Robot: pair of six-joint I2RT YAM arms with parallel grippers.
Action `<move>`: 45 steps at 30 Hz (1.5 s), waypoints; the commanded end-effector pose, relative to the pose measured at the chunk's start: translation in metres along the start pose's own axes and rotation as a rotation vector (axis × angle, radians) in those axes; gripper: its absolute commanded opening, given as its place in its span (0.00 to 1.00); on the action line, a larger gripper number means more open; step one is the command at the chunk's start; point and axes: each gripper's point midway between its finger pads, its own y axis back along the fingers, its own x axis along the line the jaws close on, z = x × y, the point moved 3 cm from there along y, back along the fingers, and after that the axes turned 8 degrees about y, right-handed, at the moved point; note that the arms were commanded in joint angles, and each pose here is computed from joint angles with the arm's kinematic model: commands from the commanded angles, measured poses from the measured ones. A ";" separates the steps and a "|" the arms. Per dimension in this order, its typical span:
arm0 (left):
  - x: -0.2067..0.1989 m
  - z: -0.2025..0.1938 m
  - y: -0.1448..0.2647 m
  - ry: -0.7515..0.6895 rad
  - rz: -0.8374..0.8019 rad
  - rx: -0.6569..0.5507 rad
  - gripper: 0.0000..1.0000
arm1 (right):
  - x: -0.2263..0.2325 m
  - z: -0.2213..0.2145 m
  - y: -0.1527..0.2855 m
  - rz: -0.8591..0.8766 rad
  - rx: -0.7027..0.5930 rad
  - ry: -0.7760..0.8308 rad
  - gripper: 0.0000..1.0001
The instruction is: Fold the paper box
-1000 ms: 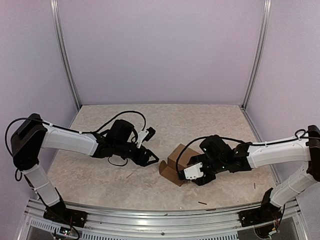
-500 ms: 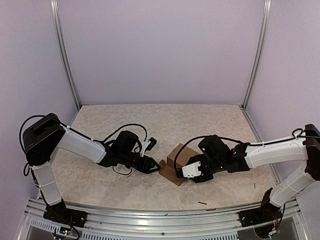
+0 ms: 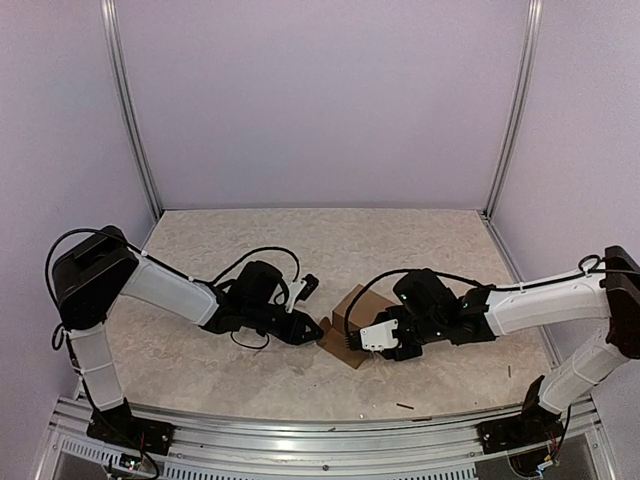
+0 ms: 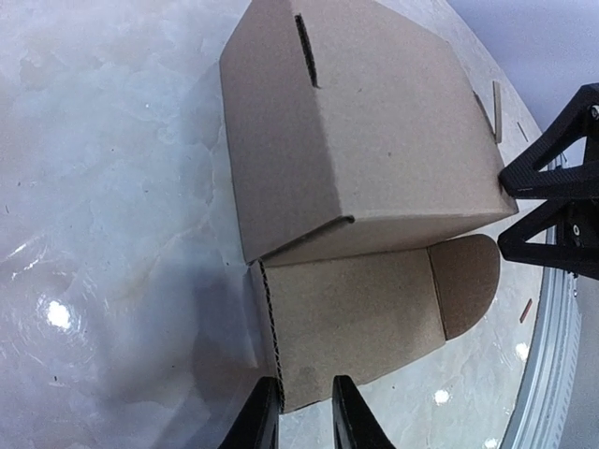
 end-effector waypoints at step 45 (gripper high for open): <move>-0.004 -0.001 -0.010 -0.032 0.089 0.009 0.33 | -0.005 -0.017 0.003 -0.033 0.106 0.168 0.71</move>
